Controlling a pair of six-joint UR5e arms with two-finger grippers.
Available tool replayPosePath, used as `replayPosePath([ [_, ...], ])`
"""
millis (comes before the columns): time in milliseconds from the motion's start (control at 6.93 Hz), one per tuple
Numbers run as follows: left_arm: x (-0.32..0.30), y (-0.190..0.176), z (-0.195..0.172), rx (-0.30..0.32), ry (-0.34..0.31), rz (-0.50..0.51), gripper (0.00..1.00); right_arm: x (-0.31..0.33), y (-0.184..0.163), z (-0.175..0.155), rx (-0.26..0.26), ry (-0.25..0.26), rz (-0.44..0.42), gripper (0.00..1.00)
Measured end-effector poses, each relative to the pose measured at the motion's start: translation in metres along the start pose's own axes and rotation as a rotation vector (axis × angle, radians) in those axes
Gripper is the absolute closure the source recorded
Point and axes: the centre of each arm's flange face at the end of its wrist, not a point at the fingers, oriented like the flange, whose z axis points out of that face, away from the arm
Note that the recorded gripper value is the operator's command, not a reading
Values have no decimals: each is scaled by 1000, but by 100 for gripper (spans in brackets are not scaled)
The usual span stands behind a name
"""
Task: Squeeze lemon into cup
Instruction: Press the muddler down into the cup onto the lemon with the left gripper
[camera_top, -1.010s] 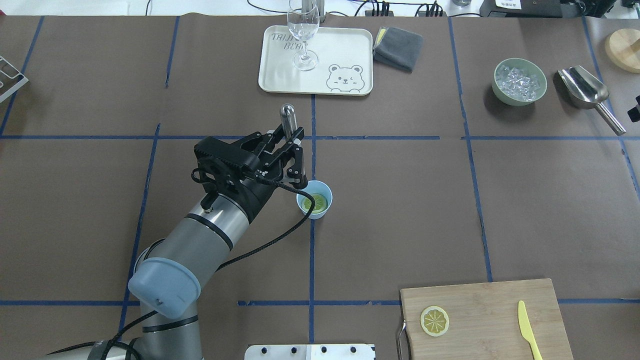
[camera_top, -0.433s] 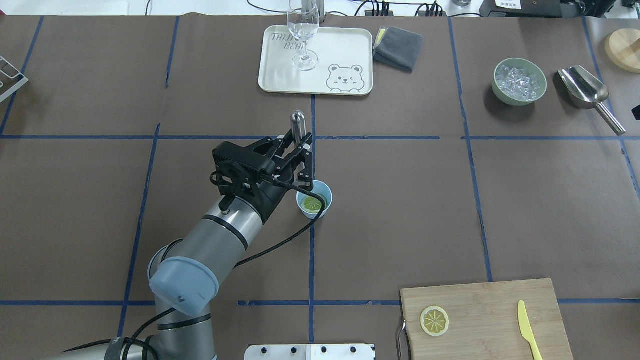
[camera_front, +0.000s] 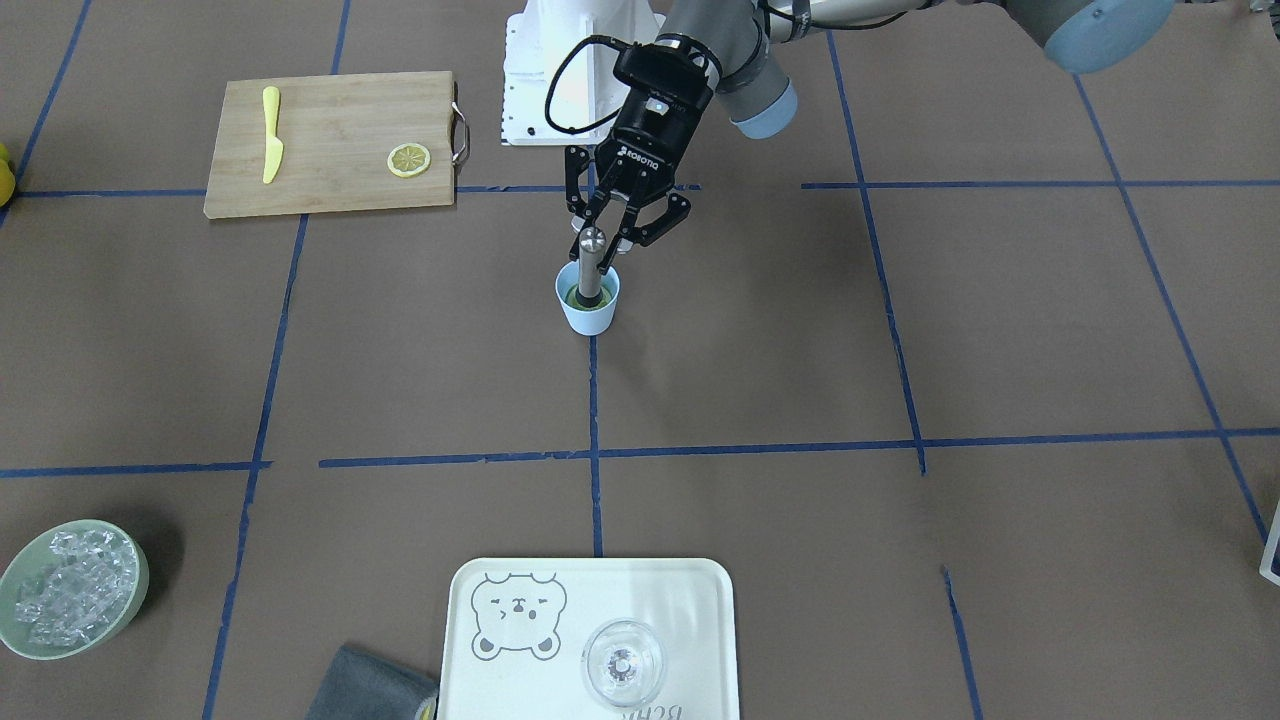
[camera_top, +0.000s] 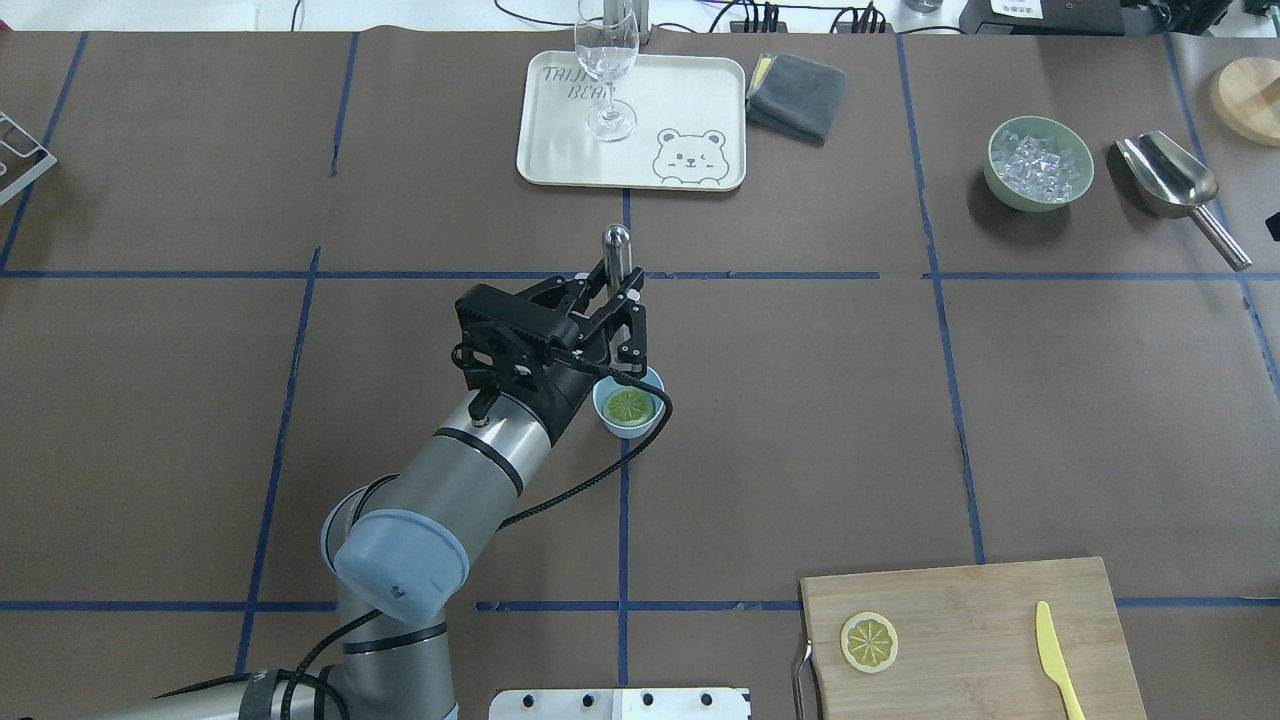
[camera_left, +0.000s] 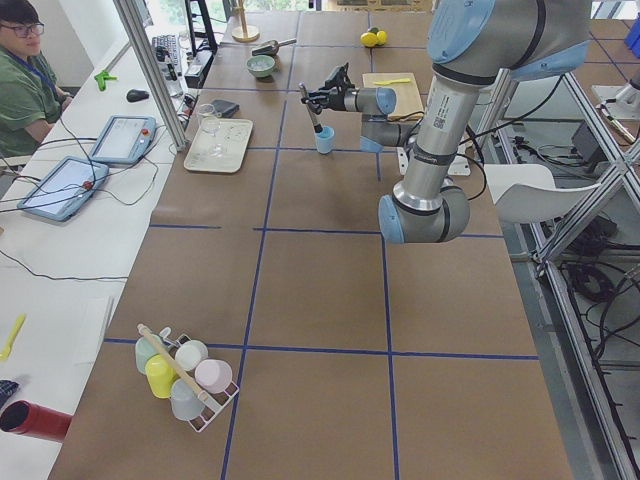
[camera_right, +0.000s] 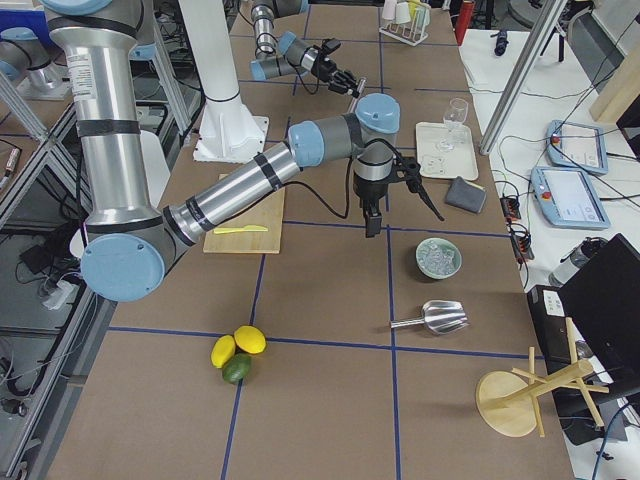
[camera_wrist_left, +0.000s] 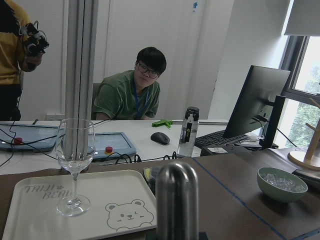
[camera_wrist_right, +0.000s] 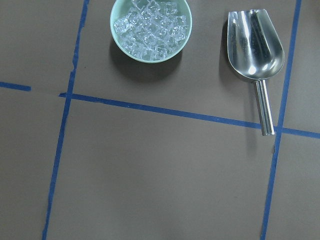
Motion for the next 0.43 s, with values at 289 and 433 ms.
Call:
replayPosePath([
  [289,-5,20,7,-3,1,0,100,3,-2,4,-5,-1,4,0],
  [433,-5,29,6,-9,7,-2,100,4,-3,5,-6,-3,6,0],
])
